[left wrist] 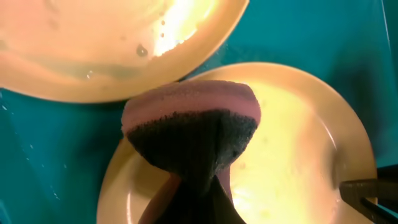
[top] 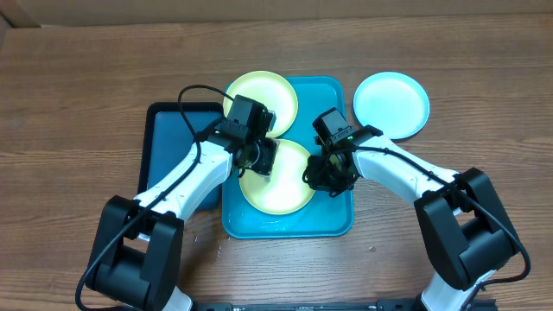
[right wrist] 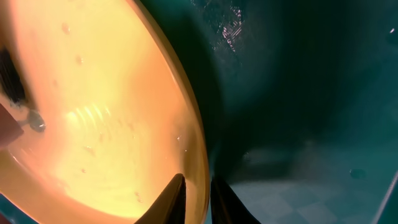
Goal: Clean dirty plates on tray and stack at the side
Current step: 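Scrub the held yellow plate with the left-held sponge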
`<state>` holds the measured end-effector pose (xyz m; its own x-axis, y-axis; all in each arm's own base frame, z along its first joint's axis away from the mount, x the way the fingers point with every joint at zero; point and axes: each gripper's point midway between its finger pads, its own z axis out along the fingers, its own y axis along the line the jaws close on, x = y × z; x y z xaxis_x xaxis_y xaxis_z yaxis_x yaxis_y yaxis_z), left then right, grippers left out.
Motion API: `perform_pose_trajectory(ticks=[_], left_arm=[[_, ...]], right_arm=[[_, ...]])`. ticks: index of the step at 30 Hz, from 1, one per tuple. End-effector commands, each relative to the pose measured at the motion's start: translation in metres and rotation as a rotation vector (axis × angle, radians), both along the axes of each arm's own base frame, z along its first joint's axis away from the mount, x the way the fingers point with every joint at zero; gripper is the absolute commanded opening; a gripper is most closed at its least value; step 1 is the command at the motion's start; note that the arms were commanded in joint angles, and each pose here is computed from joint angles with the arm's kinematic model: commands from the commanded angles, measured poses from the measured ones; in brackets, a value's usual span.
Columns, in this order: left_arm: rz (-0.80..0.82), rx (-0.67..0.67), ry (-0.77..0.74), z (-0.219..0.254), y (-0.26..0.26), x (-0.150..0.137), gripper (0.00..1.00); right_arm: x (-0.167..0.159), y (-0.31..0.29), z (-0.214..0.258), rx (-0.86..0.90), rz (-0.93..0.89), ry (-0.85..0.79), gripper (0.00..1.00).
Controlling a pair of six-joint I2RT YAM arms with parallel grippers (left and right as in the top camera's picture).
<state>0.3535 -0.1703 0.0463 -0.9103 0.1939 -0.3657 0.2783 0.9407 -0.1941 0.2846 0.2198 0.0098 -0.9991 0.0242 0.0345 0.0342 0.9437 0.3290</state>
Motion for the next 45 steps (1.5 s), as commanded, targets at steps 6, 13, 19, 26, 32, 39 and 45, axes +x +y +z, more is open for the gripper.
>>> perform_pose_trajectory(ticks=[6, 13, 19, 26, 32, 39, 45], left_arm=[[-0.010, 0.012, -0.039, 0.000, -0.002, 0.006, 0.04], [0.003, 0.050, -0.117, 0.006, 0.004, 0.023, 0.04], [-0.001, 0.061, -0.107, 0.003, 0.004, 0.019, 0.04], [0.005, 0.108, -0.096, -0.004, 0.007, 0.012, 0.04], [0.017, 0.109, -0.109, -0.003, 0.006, 0.014, 0.04], [0.037, 0.106, -0.159, 0.002, 0.005, 0.025, 0.04], [0.062, 0.163, -0.149, -0.001, 0.016, 0.022, 0.04]], right_arm=[[-0.001, 0.000, -0.001, -0.001, 0.003, -0.003, 0.17], [-0.001, 0.000, -0.001, -0.001, 0.003, -0.003, 0.17], [-0.001, 0.000, -0.001, -0.001, 0.003, -0.004, 0.18], [-0.001, 0.000, -0.001, -0.001, 0.003, -0.004, 0.18], [0.000, 0.001, -0.001, 0.001, 0.003, -0.007, 0.18], [0.000, 0.001, -0.001, 0.000, 0.003, -0.007, 0.18], [0.000, 0.001, -0.001, 0.000, 0.003, -0.007, 0.18]])
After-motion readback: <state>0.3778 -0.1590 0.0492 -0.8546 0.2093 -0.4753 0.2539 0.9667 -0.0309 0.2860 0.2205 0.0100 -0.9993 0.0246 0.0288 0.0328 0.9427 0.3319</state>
